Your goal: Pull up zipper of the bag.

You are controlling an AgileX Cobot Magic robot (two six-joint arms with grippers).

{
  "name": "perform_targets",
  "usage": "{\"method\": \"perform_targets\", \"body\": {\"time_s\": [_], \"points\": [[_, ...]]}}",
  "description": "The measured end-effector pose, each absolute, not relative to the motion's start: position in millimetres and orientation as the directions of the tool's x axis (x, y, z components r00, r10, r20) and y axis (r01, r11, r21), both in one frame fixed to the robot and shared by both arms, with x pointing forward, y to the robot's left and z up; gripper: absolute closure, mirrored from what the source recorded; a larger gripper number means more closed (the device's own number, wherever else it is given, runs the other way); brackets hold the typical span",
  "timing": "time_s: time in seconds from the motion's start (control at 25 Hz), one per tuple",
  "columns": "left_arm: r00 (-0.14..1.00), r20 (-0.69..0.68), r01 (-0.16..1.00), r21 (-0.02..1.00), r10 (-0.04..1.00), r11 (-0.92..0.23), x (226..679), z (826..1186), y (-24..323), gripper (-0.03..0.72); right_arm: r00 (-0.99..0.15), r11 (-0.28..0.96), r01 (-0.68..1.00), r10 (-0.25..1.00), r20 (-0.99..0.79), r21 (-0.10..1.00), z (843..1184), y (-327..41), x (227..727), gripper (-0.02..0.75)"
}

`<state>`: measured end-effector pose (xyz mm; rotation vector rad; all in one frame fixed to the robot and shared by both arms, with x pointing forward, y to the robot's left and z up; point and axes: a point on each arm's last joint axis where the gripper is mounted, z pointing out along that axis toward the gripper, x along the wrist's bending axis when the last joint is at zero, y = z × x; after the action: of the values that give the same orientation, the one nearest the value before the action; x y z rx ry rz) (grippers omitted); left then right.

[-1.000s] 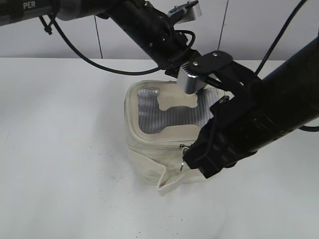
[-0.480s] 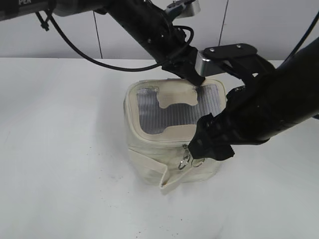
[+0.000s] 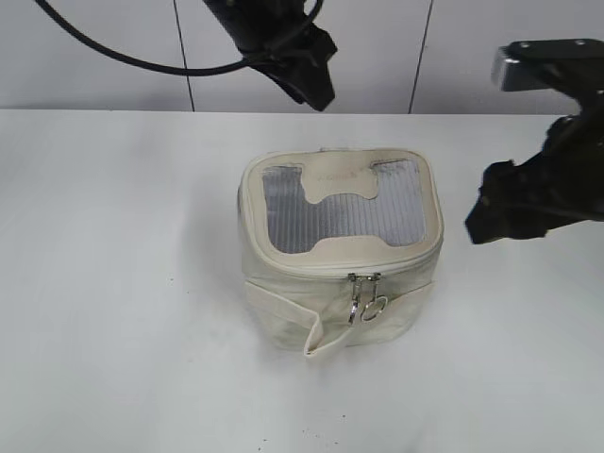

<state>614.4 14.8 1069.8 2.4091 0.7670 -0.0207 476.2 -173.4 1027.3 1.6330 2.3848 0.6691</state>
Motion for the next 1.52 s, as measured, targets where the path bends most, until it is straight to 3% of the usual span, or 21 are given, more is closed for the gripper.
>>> {"method": "perform_targets", "body": {"time_s": [0.24,0.44,0.72,0.96,1.12,1.32,1.52], "points": [[0.74,0.028,0.594,0.441,0.672,-0.673,612.3,1094.8,48.4,0.414,-0.211,0.162,0.888,0.975,0.069,0.43,1038.6,-229.4,482.4,0.15],[0.609,0.101,0.655,0.496,0.787,-0.57,608.2,1132.4,77.5,0.415,-0.148,0.118,0.903,0.988,0.041,0.412,1053.7,-252.7,467.9,0.157],[0.516,0.112,0.68,0.548,0.849,-0.486,568.7,1176.9,136.2,0.415,-0.139,0.115,0.88,0.99,0.018,0.46,1090.0,-264.3,422.2,0.161],[0.499,0.098,0.747,0.455,0.861,-0.485,498.3,1157.0,180.6,0.415,-0.14,0.103,0.816,0.99,0.022,0.569,1100.2,-276.0,361.3,0.162],[0.499,0.062,0.769,0.427,0.864,-0.475,442.6,1140.3,204.8,0.415,-0.141,0.099,0.798,0.99,0.024,0.594,1081.4,-282.4,327.9,0.162],[0.502,0.022,0.758,0.47,0.865,-0.452,372.9,1124.4,234.8,0.415,-0.144,0.084,0.718,0.989,0.03,0.691,1063.0,-290.5,285.2,0.162],[0.501,0.019,0.682,0.606,0.865,-0.408,301.6,1106.7,268.1,0.415,-0.151,0.058,0.588,0.988,0.038,0.807,1056.6,-296.6,252.1,0.162]]}}
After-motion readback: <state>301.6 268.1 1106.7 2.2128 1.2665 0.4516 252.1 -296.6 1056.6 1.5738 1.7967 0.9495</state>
